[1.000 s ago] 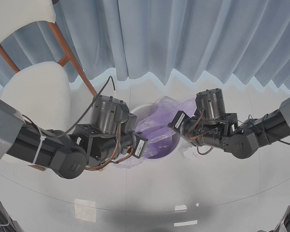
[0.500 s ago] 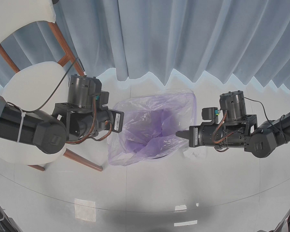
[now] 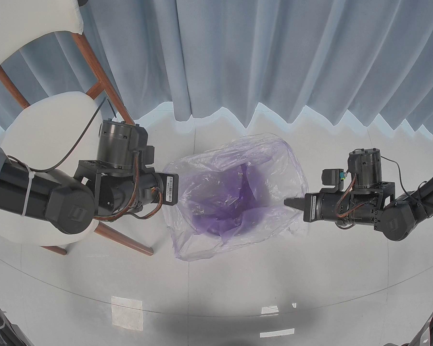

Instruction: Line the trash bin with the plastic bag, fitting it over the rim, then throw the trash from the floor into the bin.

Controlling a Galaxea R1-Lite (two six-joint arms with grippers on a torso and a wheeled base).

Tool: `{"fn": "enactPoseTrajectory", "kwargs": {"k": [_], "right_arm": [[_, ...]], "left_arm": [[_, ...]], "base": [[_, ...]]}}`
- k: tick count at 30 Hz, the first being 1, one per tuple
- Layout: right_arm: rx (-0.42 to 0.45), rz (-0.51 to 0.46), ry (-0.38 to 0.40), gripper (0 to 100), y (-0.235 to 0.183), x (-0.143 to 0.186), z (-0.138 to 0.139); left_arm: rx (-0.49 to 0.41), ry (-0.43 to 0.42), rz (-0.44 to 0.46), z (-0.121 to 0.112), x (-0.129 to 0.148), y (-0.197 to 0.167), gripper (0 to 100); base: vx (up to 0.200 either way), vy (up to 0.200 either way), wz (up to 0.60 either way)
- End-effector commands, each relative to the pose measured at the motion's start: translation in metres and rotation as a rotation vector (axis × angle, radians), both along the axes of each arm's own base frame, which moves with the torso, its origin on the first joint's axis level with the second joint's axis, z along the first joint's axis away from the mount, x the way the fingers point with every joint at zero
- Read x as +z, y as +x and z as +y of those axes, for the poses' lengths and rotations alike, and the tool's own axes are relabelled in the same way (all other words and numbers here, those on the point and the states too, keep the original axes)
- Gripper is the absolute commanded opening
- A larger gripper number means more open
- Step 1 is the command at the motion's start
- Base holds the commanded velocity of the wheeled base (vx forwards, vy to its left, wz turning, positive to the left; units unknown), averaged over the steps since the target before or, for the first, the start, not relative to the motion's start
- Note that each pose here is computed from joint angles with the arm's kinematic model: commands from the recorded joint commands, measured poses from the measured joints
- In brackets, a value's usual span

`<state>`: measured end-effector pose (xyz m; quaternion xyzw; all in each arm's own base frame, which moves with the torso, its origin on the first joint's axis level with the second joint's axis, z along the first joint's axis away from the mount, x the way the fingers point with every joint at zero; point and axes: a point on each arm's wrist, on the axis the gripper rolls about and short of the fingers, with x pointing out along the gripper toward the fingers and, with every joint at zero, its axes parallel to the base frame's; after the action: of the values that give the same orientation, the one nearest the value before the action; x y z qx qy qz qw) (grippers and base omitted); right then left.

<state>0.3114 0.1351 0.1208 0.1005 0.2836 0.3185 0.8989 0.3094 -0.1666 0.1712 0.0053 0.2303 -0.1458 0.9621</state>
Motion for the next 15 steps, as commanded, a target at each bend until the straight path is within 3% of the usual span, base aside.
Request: {"fn": "enactPoseTrajectory", "kwargs": {"k": [1,6,8,13,15], "right_arm": [[-0.044,-0.039,0.022,0,0.019,-0.010,-0.009],[-0.082,-0.080,0.047,0,0.041,-0.006,-0.015],[-0.117,-0.083,0.095,0,0.053,0.001,-0.018],[-0.177,-0.026,0.209,0,0.055,0.011,-0.019],[-0.186,-0.011,0.220,0,0.054,0.010,-0.020]], "left_arm": [[0.016,-0.034,-0.020,-0.006,0.004,0.014,0],[0.045,-0.071,-0.016,-0.011,-0.001,0.033,0],[0.071,-0.078,-0.024,-0.008,-0.002,0.046,0],[0.076,-0.084,-0.028,-0.006,-0.004,0.052,0],[0.076,-0.086,-0.032,-0.006,-0.002,0.052,0]], "base": [[0.000,0.000,0.00],[0.000,0.000,0.00],[0.000,0.000,0.00],[0.000,0.000,0.00],[0.000,0.000,0.00]]}}
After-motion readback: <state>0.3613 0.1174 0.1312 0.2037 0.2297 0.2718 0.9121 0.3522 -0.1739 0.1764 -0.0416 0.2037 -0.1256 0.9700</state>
